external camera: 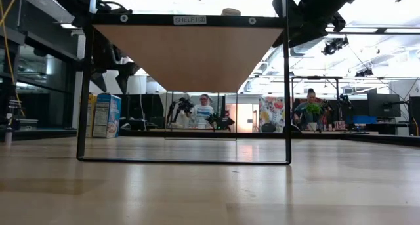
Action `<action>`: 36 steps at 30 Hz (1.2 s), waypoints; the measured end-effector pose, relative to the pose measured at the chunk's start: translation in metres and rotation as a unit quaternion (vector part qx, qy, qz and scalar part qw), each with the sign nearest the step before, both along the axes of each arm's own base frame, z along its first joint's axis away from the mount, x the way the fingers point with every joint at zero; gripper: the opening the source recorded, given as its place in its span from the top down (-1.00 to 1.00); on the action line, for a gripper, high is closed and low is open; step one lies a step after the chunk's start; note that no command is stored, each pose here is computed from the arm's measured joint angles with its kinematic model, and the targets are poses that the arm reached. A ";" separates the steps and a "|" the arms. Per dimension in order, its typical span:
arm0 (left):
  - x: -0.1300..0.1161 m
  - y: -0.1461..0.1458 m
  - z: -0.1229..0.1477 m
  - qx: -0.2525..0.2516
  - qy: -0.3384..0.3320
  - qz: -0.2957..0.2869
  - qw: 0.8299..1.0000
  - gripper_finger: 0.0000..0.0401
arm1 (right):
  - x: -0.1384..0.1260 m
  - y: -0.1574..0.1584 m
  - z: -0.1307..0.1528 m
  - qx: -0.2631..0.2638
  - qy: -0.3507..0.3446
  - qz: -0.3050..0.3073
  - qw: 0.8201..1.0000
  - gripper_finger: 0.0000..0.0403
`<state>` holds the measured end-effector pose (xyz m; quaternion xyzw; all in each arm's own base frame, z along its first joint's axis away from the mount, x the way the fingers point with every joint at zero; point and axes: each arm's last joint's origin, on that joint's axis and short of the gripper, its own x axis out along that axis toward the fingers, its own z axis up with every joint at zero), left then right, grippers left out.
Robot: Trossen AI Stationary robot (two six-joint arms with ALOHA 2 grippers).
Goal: Stack cereal on shelf
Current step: Put the top blue cereal box on the shelf
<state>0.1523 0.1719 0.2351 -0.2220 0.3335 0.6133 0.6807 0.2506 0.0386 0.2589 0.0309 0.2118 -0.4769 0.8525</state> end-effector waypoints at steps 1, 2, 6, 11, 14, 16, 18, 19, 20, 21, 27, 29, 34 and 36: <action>-0.001 0.001 -0.002 -0.003 0.006 0.005 1.000 -0.52 | 0.000 0.000 0.000 0.000 -0.001 0.000 1.000 -0.19; -0.001 0.002 -0.003 -0.007 0.008 0.008 1.000 -0.52 | 0.000 0.000 0.000 0.001 0.000 0.001 1.000 -0.19; -0.001 0.006 -0.007 -0.013 0.012 0.017 1.000 -0.52 | 0.000 0.000 0.000 0.002 -0.001 0.001 1.000 -0.19; 0.002 0.008 -0.013 -0.031 0.010 0.009 0.999 -0.52 | 0.000 0.000 0.000 0.002 -0.001 0.001 1.000 -0.19; 0.003 0.008 -0.013 -0.031 0.002 0.005 1.000 -0.52 | 0.000 0.000 0.000 0.002 -0.001 0.002 1.000 -0.19; 0.003 0.009 -0.013 -0.027 0.002 0.007 1.000 -0.52 | 0.000 0.000 0.000 0.002 -0.001 0.002 1.000 -0.19; 0.002 0.009 -0.013 -0.026 0.005 0.011 1.000 -0.52 | 0.000 0.000 0.000 0.003 -0.002 0.002 1.000 -0.19; 0.002 0.010 -0.013 -0.026 0.005 0.012 1.000 -0.52 | 0.000 0.000 0.000 0.003 -0.002 0.002 1.000 -0.19; 0.001 0.010 -0.013 -0.025 0.006 0.013 1.000 -0.52 | 0.000 0.000 0.000 0.003 -0.002 0.002 1.000 -0.19; 0.001 0.010 -0.013 -0.025 0.006 0.014 1.000 -0.52 | 0.000 0.000 0.000 0.003 -0.002 0.002 1.000 -0.19; 0.000 0.010 -0.015 -0.031 0.010 0.023 0.999 -0.52 | 0.001 0.000 0.001 0.003 -0.005 0.002 1.000 -0.19; 0.002 0.011 -0.018 -0.040 0.011 0.020 0.999 -0.52 | 0.001 0.000 0.001 0.004 -0.008 0.002 1.000 -0.19; 0.006 0.015 -0.031 -0.061 0.033 0.019 0.997 -0.52 | 0.001 0.000 0.001 0.002 -0.011 0.000 1.000 -0.19; 0.007 0.017 -0.035 -0.066 0.042 0.020 0.997 -0.52 | 0.001 0.000 0.001 0.003 -0.011 0.000 1.000 -0.19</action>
